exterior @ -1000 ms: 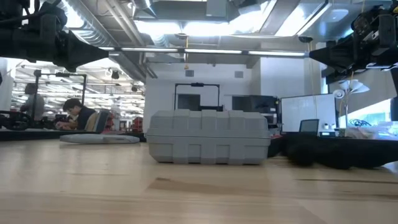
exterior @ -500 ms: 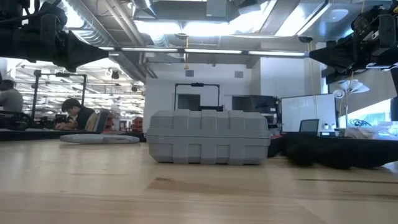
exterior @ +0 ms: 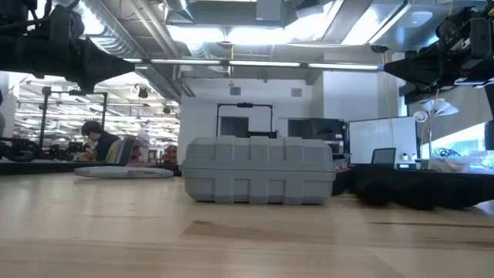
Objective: Prefit tool cases
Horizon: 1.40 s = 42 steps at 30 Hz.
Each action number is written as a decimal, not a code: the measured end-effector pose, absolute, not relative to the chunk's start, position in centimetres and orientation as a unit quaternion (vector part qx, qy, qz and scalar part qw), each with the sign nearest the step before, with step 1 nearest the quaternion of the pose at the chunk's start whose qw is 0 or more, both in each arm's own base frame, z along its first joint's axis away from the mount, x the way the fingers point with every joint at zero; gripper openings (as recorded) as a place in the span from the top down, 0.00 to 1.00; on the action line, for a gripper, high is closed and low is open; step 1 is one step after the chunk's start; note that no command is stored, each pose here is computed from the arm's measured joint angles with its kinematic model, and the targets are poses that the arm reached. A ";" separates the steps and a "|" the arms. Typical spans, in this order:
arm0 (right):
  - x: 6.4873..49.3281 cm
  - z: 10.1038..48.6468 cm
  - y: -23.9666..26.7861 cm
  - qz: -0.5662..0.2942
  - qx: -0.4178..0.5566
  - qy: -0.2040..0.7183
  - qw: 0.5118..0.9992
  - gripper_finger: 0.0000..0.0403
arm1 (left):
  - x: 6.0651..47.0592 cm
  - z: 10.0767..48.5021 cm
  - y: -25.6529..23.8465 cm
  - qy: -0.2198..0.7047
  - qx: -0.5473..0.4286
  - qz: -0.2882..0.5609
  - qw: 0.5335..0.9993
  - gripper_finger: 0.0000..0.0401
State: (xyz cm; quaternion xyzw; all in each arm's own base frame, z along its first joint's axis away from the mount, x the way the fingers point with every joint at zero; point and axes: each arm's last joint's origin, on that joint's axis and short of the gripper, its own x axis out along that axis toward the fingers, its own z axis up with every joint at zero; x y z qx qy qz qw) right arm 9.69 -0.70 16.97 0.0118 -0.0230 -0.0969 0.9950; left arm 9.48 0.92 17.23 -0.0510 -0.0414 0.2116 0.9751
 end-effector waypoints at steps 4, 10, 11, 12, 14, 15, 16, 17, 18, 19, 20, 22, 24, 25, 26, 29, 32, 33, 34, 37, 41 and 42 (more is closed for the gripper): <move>9.7 17.0 -0.7 -0.097 0.012 -0.023 0.995 1.00 | 9.5 17.3 0.9 -0.045 -0.060 0.209 0.975 0.99; 9.7 17.0 -0.7 -0.097 0.012 -0.023 0.995 1.00 | 9.2 22.0 0.9 -0.139 -0.124 0.158 0.970 0.99; 9.7 17.0 -0.7 -0.097 0.012 -0.023 0.995 1.00 | 9.3 22.9 1.0 -0.121 -0.126 0.161 0.971 1.00; 9.7 17.0 -0.7 -0.097 0.012 -0.023 0.995 1.00 | 9.5 23.8 1.0 -0.099 -0.124 0.163 0.974 1.00; 9.7 17.0 -0.7 -0.097 0.012 -0.023 0.995 1.00 | 10.2 26.0 1.0 -0.049 -0.119 0.157 0.979 1.00; 9.7 17.0 -0.7 -0.097 0.012 -0.023 0.995 1.00 | 10.8 27.0 1.0 -0.017 -0.120 0.148 0.982 1.00; 9.7 17.0 -0.7 -0.097 0.012 -0.023 0.995 1.00 | 11.4 27.8 1.0 0.018 -0.124 0.139 0.982 1.00; 9.7 17.0 -0.7 -0.097 0.012 -0.023 0.995 1.00 | 12.1 28.5 1.1 0.055 -0.134 0.128 0.981 1.00; 9.7 17.0 -0.7 -0.097 0.012 -0.023 0.995 1.00 | 12.8 28.9 1.1 0.088 -0.146 0.115 0.979 1.00; 9.7 17.0 -0.7 -0.097 0.012 -0.023 0.995 1.00 | 13.5 29.3 1.1 0.119 -0.159 0.100 0.975 1.00; 9.7 17.0 -0.7 -0.097 0.012 -0.023 0.995 1.00 | 14.1 29.6 1.1 0.139 -0.172 0.084 0.972 1.00; 9.7 17.0 -0.7 -0.097 0.012 -0.023 0.995 1.00 | 15.3 29.9 1.1 0.157 -0.196 0.048 0.967 1.00; 9.7 17.0 -0.7 -0.097 0.012 -0.023 0.995 1.00 | 16.4 29.9 1.1 0.160 -0.219 0.029 0.962 1.00; 9.7 17.0 -0.7 -0.097 0.012 -0.023 0.995 1.00 | 16.9 29.6 1.1 0.164 -0.236 0.030 0.957 1.00; 9.7 17.0 -0.7 -0.097 0.012 -0.023 0.995 1.00 | 17.4 29.4 1.2 0.170 -0.252 0.036 0.952 1.00; 9.7 17.0 -0.7 -0.097 0.012 -0.023 0.995 1.00 | 18.6 28.5 1.6 0.188 -0.319 0.062 0.927 1.00; 9.7 17.2 -0.7 -0.102 0.013 -0.033 0.994 1.00 | 19.6 28.0 1.9 0.185 -0.389 0.081 0.899 1.00; 9.7 17.2 -0.7 -0.103 0.014 -0.038 0.994 1.00 | 20.0 28.0 1.9 0.176 -0.395 0.079 0.898 1.00; 9.7 17.4 -0.7 -0.099 0.026 -0.047 0.994 1.00 | 20.3 28.1 1.9 0.163 -0.403 0.079 0.897 1.00; 9.4 19.0 -0.6 -0.071 0.110 -0.135 0.982 1.00 | 21.1 28.6 2.2 0.118 -0.419 0.089 0.896 1.00; 8.4 22.0 -1.0 -0.096 0.200 -0.283 0.933 1.00 | 21.4 28.7 2.6 0.114 -0.414 0.132 0.893 1.00; 8.2 22.6 -1.1 -0.111 0.213 -0.294 0.925 1.00 | 21.5 28.7 2.7 0.124 -0.412 0.146 0.891 1.00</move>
